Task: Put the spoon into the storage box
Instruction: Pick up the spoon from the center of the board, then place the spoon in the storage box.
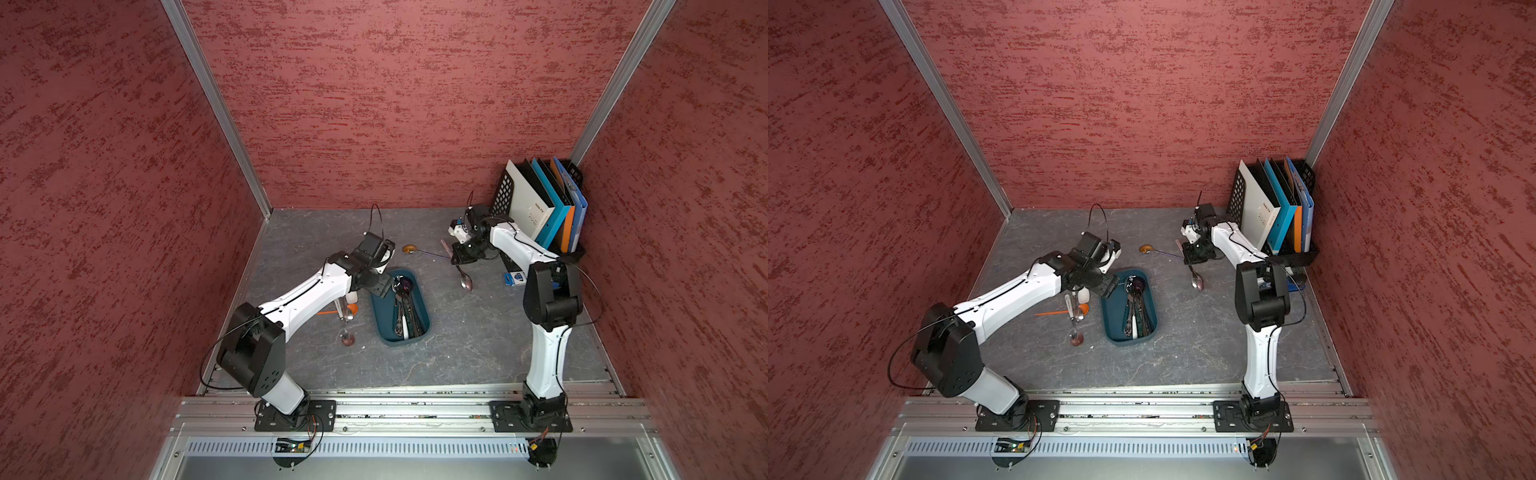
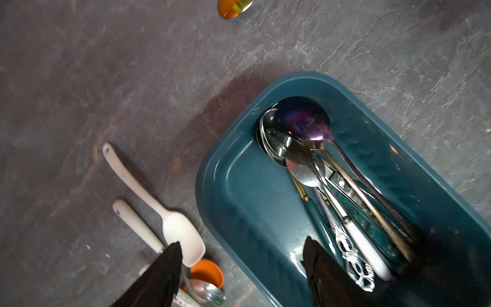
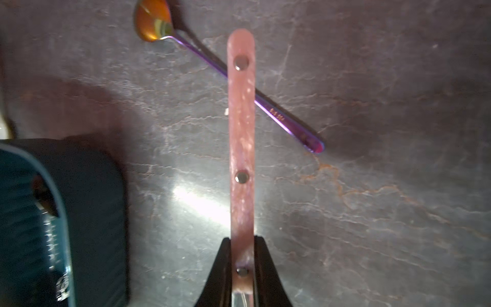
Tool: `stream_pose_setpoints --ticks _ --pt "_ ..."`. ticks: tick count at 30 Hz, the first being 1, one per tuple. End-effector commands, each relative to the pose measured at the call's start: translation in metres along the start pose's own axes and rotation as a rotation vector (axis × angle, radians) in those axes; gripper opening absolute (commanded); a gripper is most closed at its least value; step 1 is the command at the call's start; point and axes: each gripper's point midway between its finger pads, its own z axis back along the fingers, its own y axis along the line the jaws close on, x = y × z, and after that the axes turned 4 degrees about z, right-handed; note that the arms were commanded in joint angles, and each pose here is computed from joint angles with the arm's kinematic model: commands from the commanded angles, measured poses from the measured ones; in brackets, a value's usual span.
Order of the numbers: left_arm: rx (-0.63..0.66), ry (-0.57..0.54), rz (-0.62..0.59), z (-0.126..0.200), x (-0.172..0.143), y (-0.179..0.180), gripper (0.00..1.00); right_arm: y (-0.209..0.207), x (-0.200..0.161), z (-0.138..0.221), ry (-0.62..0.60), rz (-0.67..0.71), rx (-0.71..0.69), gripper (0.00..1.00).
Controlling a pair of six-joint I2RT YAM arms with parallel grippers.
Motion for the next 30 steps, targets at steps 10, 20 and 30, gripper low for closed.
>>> stream_pose_setpoints --ticks 10,20,30 --pt "0.179 -0.408 -0.680 -0.014 0.047 -0.058 0.75 0.116 -0.057 0.041 0.233 0.078 0.214 0.05" --pt "0.056 -0.480 -0.844 0.007 0.019 -0.079 0.73 0.168 -0.082 0.053 0.304 0.242 0.226 0.05" --pt "-0.153 -0.448 -0.904 0.039 -0.019 -0.093 0.68 0.207 -0.096 0.067 0.303 0.350 0.320 0.04"
